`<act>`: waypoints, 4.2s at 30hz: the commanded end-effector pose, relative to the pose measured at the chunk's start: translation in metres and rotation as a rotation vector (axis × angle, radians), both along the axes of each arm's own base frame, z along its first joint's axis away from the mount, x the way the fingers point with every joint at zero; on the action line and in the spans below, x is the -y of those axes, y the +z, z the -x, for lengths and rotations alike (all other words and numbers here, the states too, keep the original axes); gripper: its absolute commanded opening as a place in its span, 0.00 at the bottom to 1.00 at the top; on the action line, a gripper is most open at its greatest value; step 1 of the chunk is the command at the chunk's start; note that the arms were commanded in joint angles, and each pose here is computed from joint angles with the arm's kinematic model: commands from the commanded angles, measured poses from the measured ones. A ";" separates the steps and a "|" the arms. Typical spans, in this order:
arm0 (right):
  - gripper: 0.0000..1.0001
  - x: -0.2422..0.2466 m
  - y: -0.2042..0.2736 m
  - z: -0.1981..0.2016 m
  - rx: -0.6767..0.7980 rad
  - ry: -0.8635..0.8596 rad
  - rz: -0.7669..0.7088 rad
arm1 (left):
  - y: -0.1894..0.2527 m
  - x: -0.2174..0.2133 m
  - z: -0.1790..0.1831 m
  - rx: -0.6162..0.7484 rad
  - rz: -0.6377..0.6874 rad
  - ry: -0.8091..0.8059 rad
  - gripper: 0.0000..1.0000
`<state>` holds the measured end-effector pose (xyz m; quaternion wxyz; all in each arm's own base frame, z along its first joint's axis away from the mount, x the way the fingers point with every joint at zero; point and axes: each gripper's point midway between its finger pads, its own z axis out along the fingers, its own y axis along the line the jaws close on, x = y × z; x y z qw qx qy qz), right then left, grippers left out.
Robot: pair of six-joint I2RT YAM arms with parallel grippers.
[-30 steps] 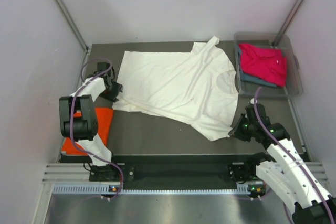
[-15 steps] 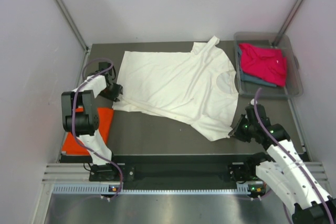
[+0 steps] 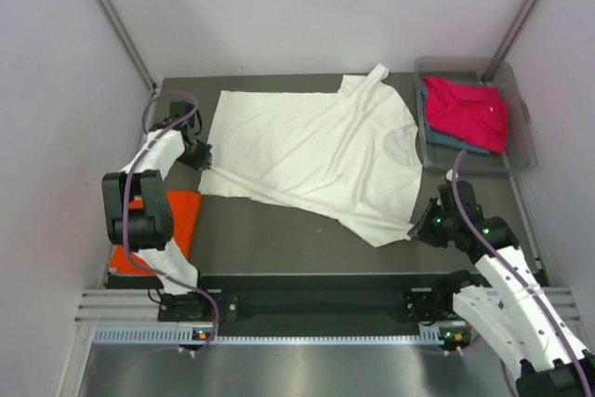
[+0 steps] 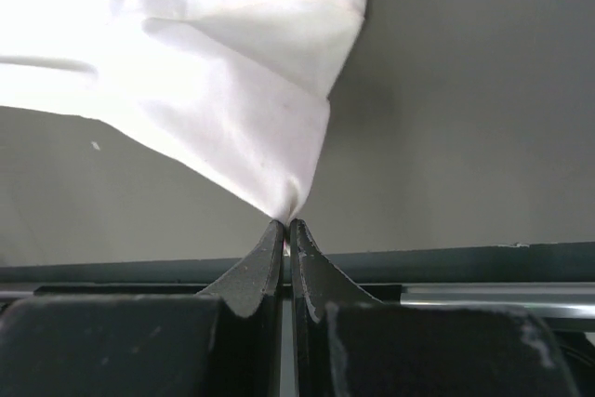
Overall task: Fold and stack the t-shirts
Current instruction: Fold the tshirt
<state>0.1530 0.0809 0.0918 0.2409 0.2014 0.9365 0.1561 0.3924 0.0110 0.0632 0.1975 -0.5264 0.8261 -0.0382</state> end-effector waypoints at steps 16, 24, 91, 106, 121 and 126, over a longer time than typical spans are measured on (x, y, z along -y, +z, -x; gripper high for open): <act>0.00 -0.003 0.054 0.033 0.106 0.216 -0.012 | 0.080 -0.015 0.152 0.119 -0.218 -0.146 0.00; 0.00 -0.014 0.040 0.063 -0.004 0.279 -0.086 | 0.073 -0.019 0.163 0.078 -0.234 -0.130 0.00; 0.00 -0.007 0.062 -0.239 0.005 0.200 0.044 | 0.018 -0.030 0.006 0.041 -0.214 -0.145 0.00; 0.00 0.005 0.064 -0.270 0.011 0.166 0.066 | 0.021 -0.022 -0.039 0.100 -0.163 -0.185 0.00; 0.00 0.020 0.060 -0.275 0.009 0.127 0.074 | 0.020 -0.025 -0.065 0.125 -0.174 -0.219 0.00; 0.00 0.023 0.064 -0.278 0.025 0.115 0.064 | 0.010 -0.024 -0.069 0.108 -0.166 -0.238 0.00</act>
